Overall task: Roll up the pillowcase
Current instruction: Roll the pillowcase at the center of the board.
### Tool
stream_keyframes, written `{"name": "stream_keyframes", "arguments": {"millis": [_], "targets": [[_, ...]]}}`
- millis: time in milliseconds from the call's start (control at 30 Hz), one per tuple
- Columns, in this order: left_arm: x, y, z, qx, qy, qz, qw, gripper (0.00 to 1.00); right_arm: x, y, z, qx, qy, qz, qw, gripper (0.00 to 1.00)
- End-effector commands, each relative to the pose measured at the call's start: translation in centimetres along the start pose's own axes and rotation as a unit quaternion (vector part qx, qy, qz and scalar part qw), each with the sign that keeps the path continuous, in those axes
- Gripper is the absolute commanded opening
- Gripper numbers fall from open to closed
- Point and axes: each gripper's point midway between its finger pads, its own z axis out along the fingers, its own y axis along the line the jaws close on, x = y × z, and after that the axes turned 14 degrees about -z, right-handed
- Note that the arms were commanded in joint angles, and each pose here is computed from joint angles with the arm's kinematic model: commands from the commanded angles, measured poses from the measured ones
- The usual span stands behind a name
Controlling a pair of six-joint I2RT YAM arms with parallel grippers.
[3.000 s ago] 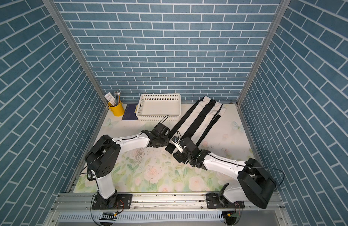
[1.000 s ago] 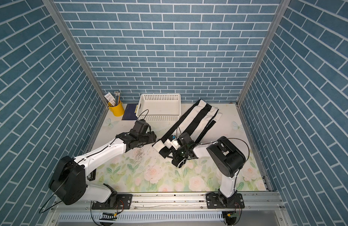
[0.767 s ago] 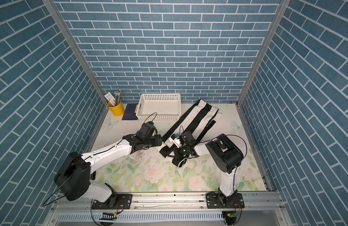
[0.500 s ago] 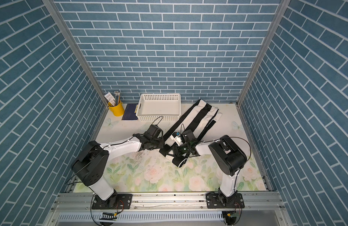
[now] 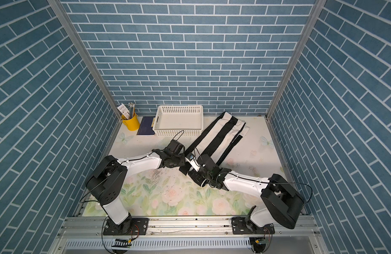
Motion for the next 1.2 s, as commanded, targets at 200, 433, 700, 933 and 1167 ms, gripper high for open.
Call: {"name": "stream_keyframes", "arguments": {"millis": [200, 433, 700, 933, 1167], "targets": [[0.2, 0.2, 0.0, -0.009, 0.003, 0.000, 1.000, 0.42, 1.0, 0.9, 2.9, 0.062, 0.047, -0.160, 0.984, 0.86], [-0.1, 0.1, -0.2, -0.007, -0.001, 0.000, 1.000, 0.42, 3.5, 2.6, 4.5, 0.053, 0.088, -0.190, 0.976, 0.80], [-1.9, -1.2, -1.8, 0.000, -0.022, 0.008, 1.000, 0.44, 4.5, 3.7, 4.5, 0.003, 0.096, -0.139, 0.986, 0.09], [-5.5, -1.7, -5.8, 0.010, -0.070, 0.001, 0.997, 0.47, 3.9, 3.0, 3.5, -0.100, 0.050, 0.010, 0.994, 0.00], [-5.1, -2.5, -6.3, 0.044, -0.064, 0.003, 0.997, 0.48, 4.8, 1.2, 3.9, -0.200, 0.026, 0.156, 0.967, 0.00]]}}
